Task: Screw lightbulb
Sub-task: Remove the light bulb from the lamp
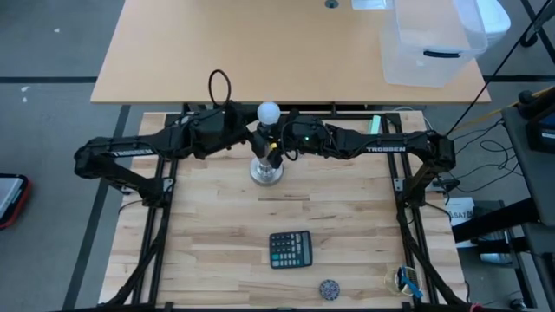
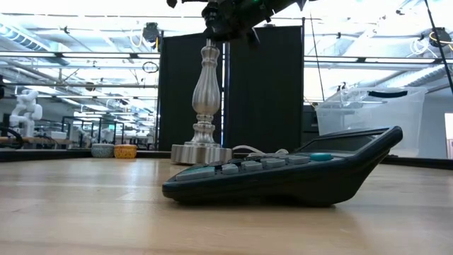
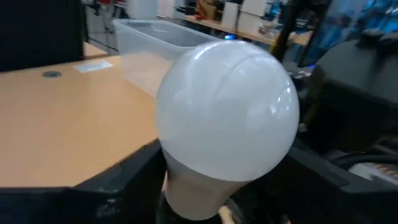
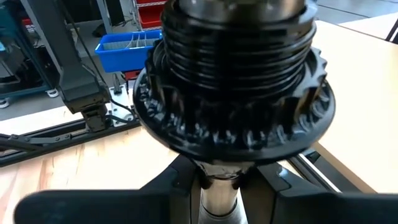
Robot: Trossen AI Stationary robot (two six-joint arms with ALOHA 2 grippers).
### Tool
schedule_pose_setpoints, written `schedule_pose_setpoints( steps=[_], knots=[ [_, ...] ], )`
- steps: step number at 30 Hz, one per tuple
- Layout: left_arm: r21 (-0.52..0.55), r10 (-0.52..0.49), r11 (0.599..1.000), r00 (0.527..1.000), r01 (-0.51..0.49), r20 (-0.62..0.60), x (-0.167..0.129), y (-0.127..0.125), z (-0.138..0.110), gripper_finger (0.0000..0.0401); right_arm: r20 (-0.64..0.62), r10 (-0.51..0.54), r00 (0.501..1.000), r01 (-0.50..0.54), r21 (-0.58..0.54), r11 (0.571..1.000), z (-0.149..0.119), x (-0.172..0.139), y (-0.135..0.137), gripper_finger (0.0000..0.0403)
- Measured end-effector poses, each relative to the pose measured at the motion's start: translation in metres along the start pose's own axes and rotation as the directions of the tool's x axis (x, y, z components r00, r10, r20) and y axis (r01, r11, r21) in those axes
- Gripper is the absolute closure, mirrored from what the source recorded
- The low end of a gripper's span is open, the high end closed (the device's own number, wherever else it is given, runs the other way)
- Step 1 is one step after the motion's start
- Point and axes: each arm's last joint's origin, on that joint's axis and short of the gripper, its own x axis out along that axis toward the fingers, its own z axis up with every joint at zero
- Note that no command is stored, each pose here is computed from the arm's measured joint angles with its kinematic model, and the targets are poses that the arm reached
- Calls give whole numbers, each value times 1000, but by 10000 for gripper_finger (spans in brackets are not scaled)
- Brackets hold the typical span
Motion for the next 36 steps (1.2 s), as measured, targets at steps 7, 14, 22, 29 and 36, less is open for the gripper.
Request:
schedule_pose_setpoints(
  steps=[7,14,22,29,36],
  knots=[
    [-58,-18,998,999,17,-26,-1,1,-1,71,-2,2,1000,-2,3,1000,0,0,0,331],
    [-116,-25,993,1000,24,-7,-16,6,9,65,-8,0,1000,1,7,1000,-1,0,0,331],
    [-38,-125,991,992,126,23,-45,11,24,64,-11,-2,1000,2,7,1000,-1,0,-1,331],
    [324,-205,929,978,179,45,-62,13,32,64,-14,2,1000,-2,5,1000,-1,0,-1,331],
    [391,-201,901,980,187,-5,-48,26,29,64,-17,8,1000,-8,4,1000,-2,0,0,331]
  ],
)
